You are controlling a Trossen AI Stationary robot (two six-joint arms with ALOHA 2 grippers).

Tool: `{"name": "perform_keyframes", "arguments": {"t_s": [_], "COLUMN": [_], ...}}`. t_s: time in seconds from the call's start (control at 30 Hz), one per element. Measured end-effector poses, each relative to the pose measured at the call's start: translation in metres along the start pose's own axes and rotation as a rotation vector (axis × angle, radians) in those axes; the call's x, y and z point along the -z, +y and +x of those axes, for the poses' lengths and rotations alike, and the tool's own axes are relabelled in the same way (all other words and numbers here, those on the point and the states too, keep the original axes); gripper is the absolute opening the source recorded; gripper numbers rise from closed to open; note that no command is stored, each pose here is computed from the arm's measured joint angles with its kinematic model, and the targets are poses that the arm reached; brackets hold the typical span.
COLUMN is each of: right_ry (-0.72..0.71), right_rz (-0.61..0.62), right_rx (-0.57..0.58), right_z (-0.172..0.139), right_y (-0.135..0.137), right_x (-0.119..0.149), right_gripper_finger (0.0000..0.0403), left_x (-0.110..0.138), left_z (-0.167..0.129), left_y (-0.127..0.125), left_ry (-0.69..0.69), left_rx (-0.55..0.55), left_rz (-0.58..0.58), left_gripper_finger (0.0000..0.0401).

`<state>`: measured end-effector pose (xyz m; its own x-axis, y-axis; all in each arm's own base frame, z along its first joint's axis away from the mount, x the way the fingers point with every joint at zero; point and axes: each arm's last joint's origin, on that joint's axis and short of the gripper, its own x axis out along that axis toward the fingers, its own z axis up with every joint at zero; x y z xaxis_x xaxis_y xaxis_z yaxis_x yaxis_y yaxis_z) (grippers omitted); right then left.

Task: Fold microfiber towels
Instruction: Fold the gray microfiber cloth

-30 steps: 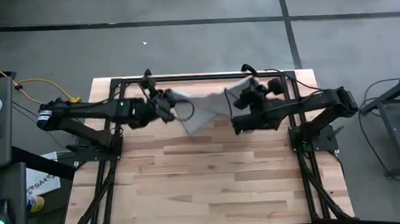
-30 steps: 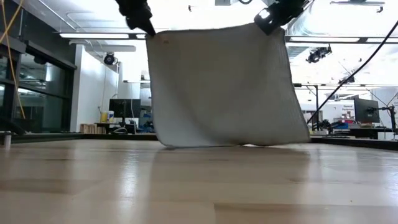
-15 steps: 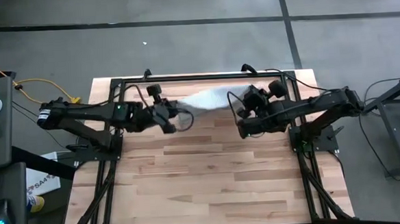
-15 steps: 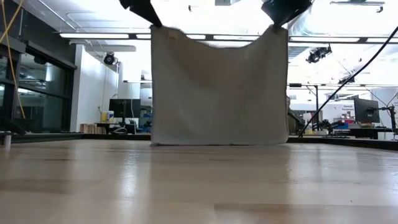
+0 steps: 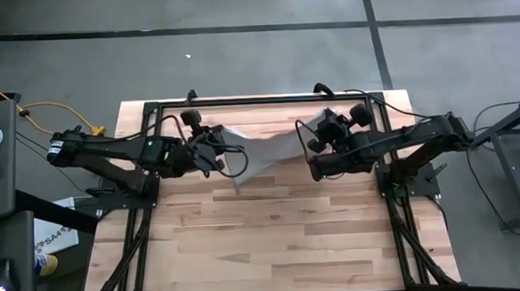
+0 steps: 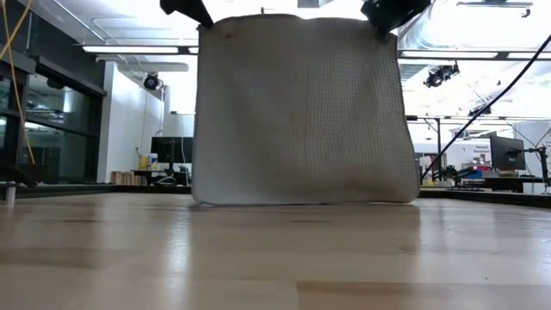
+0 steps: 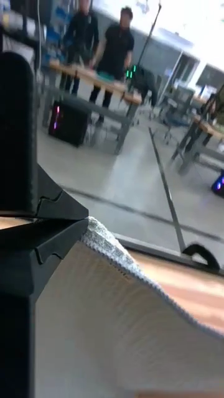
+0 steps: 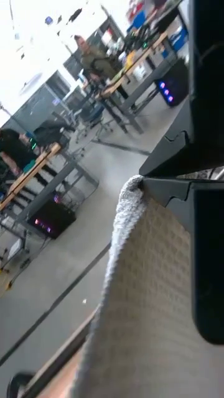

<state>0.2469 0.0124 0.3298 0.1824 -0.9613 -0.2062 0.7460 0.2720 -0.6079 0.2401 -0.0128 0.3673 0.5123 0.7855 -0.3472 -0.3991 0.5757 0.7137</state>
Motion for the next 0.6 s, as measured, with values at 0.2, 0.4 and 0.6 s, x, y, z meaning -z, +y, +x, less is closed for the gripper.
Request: {"name": "perform_keyframes", "arguments": {"t_s": [0.2, 0.4, 0.6], "right_ry": [0.036, 0.084, 0.042], "right_rz": [-0.033, -0.065, -0.091], "right_rx": [0.108, 0.184, 0.300], "right_z": [0.025, 0.046, 0.057], "right_y": [-0.008, -0.015, -0.018], "right_x": [-0.002, -0.003, -0.009], "right_gripper_finger": [0.0003, 0.0003, 0.0003], "left_x": [0.003, 0.011, 0.006], "left_z": [0.012, 0.039, 0.056], "left_y": [0.012, 0.035, 0.057], "left_ry": [0.048, 0.121, 0.054], "left_rx": [-0.075, -0.091, -0.123], "left_rz": [0.035, 0.013, -0.042], "left_gripper_finger": [0.0000, 0.0000, 0.0000]}}
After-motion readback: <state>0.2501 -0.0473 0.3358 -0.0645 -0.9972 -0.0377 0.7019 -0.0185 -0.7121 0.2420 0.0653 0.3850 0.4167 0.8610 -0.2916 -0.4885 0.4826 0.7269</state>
